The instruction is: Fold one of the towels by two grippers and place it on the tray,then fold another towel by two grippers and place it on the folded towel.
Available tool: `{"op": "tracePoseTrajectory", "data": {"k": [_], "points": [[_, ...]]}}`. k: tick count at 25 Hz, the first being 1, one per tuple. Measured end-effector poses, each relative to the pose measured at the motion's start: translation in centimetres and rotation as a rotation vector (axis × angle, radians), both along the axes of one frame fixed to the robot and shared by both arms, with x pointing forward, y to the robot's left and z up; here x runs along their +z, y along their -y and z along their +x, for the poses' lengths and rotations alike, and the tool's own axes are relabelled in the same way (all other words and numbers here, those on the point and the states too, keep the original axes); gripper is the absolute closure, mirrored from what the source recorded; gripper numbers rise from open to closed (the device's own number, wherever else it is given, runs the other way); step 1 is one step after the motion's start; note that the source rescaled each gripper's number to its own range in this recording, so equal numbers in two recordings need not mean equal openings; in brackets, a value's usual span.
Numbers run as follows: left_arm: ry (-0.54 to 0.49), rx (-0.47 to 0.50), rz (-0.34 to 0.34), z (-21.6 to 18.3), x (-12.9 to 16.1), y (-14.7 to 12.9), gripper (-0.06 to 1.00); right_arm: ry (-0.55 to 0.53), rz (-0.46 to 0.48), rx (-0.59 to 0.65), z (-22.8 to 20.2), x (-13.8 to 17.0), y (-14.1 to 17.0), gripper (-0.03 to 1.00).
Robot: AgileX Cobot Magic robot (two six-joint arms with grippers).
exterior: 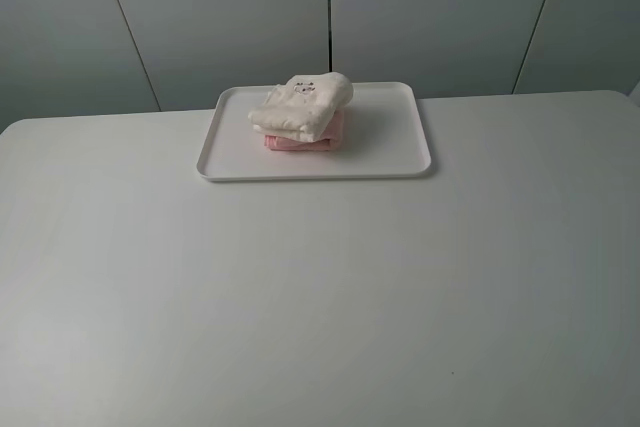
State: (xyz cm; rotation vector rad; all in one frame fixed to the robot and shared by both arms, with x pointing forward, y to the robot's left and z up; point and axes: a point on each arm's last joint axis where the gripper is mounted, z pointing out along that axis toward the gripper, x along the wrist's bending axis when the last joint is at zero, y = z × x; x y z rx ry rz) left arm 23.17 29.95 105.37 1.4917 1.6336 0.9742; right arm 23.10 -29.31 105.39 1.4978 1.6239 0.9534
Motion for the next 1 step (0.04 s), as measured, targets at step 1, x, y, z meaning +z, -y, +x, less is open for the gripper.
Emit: {"op": "tracePoseTrajectory", "data": {"k": [1], "points": [[0.000,0.000,0.000,0.00,0.00,0.00,0.02,0.000,0.000,0.000,0.00,0.00,0.00,-0.03]]}}
